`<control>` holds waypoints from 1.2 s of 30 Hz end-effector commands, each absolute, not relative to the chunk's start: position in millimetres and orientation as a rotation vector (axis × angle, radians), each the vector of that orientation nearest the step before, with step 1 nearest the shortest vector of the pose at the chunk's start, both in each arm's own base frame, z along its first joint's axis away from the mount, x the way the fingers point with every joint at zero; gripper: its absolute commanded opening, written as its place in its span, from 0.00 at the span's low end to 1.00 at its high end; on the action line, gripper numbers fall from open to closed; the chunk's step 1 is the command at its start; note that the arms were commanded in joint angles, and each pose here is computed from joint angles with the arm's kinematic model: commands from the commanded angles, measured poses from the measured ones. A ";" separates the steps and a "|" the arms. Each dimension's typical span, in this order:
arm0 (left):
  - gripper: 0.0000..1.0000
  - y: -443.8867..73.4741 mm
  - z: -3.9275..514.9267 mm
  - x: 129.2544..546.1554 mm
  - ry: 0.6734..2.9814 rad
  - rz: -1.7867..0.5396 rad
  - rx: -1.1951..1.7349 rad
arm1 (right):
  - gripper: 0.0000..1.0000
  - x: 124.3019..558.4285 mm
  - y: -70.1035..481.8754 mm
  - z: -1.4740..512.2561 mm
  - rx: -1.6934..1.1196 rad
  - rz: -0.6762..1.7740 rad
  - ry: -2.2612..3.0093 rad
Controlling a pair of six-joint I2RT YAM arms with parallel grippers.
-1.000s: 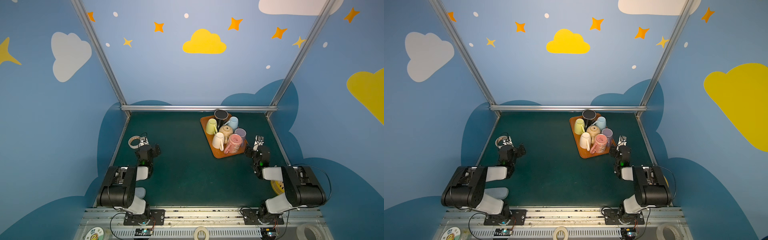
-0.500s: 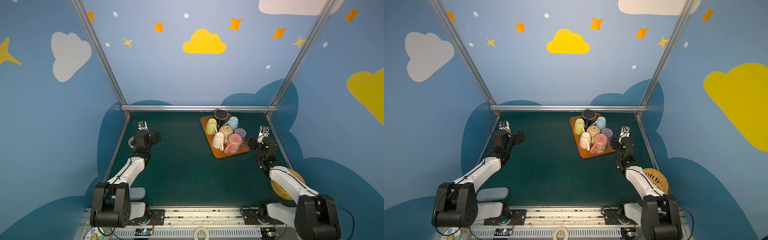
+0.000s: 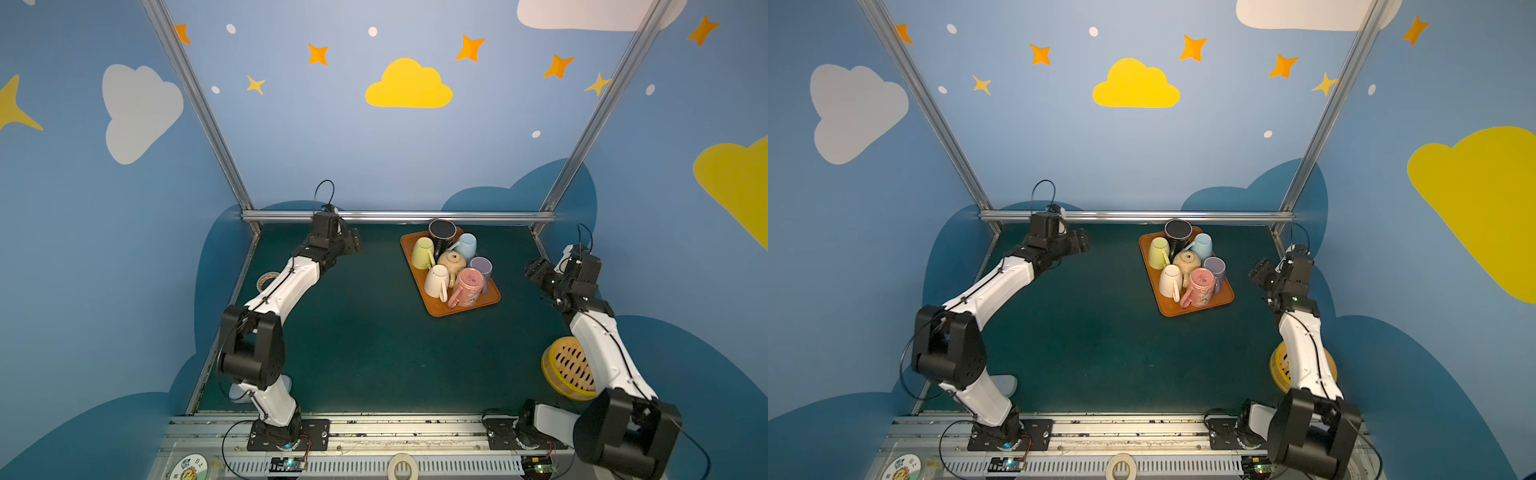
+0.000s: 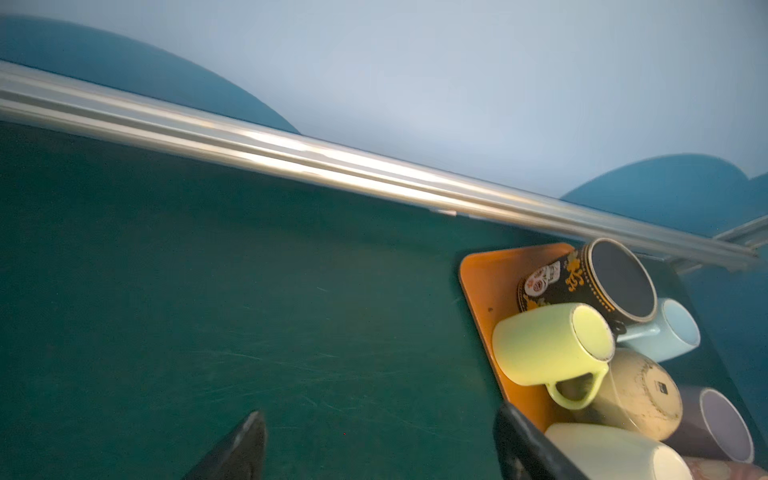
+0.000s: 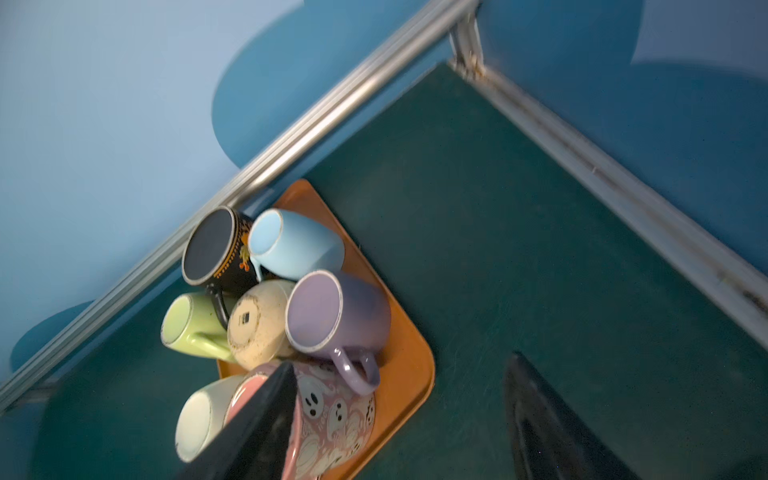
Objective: Turn the mug right side up
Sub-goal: 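Raise both arms and move both grippers toward the mug tray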
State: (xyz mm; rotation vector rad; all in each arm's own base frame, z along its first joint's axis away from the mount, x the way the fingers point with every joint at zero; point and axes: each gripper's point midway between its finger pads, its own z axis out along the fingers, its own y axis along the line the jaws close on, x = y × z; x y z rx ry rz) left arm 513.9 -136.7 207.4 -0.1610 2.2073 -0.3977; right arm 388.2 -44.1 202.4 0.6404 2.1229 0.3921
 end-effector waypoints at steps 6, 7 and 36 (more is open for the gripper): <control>0.73 -228.3 121.7 543.9 2.476 -0.616 -0.099 | 0.55 393.9 -15.6 123.4 0.791 0.651 2.381; 0.72 -239.1 116.5 549.4 2.487 -0.634 -0.082 | 0.51 396.0 -13.9 114.6 0.805 0.664 2.399; 0.53 -305.1 30.9 584.5 2.599 -0.570 -0.117 | 0.31 408.6 9.6 21.5 0.873 0.619 2.623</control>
